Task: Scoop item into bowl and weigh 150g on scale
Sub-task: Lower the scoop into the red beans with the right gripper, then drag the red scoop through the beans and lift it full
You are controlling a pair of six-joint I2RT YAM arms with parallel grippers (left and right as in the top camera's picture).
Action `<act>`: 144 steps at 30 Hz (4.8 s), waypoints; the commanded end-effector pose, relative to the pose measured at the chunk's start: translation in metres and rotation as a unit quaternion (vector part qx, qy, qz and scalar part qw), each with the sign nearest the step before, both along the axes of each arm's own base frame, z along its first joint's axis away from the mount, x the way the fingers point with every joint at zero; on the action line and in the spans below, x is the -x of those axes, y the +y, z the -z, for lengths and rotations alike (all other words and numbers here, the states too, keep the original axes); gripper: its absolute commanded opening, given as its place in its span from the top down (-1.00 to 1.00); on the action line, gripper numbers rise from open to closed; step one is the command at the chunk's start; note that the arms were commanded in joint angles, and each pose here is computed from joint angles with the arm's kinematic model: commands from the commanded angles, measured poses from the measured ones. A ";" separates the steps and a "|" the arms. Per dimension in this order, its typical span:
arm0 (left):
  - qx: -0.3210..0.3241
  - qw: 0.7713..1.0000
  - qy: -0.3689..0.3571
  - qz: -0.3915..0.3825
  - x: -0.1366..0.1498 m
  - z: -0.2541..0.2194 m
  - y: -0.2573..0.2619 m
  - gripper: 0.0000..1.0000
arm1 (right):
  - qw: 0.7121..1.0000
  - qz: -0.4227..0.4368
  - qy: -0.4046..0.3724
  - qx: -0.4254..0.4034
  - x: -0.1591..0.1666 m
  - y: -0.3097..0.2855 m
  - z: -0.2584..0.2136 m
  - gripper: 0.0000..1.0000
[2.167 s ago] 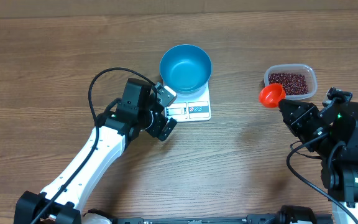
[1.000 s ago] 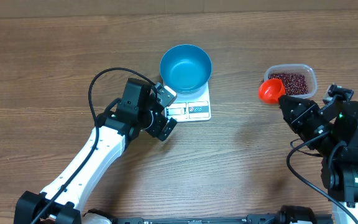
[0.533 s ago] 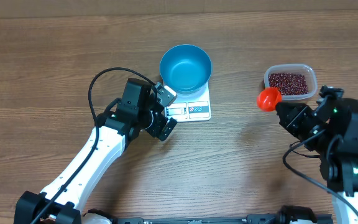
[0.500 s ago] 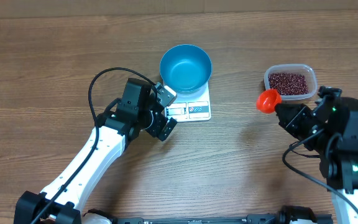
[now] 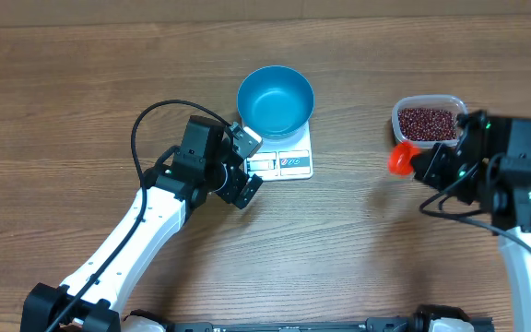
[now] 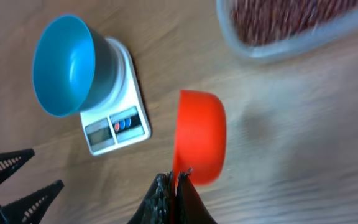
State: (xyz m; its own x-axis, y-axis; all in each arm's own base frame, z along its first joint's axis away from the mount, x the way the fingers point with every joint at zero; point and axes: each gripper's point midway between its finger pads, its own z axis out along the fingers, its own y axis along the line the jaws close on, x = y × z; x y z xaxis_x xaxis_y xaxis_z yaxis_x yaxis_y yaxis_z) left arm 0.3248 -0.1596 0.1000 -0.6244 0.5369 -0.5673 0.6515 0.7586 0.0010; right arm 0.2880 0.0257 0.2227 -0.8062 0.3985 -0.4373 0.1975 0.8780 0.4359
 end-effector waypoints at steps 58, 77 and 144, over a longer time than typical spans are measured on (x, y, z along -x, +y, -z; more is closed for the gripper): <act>0.003 1.000 0.010 0.001 0.003 0.006 -0.001 -0.99 | 0.990 -0.067 -0.017 0.125 -0.108 -0.103 0.065 0.92; 0.003 1.000 0.010 0.001 0.003 0.006 -0.001 -0.99 | 0.990 -0.081 0.029 0.110 -0.114 -0.101 0.108 0.92; 0.003 1.000 0.010 0.001 0.003 0.006 -0.001 -0.99 | 0.960 -0.058 -0.060 -0.267 -0.084 -0.108 0.074 0.93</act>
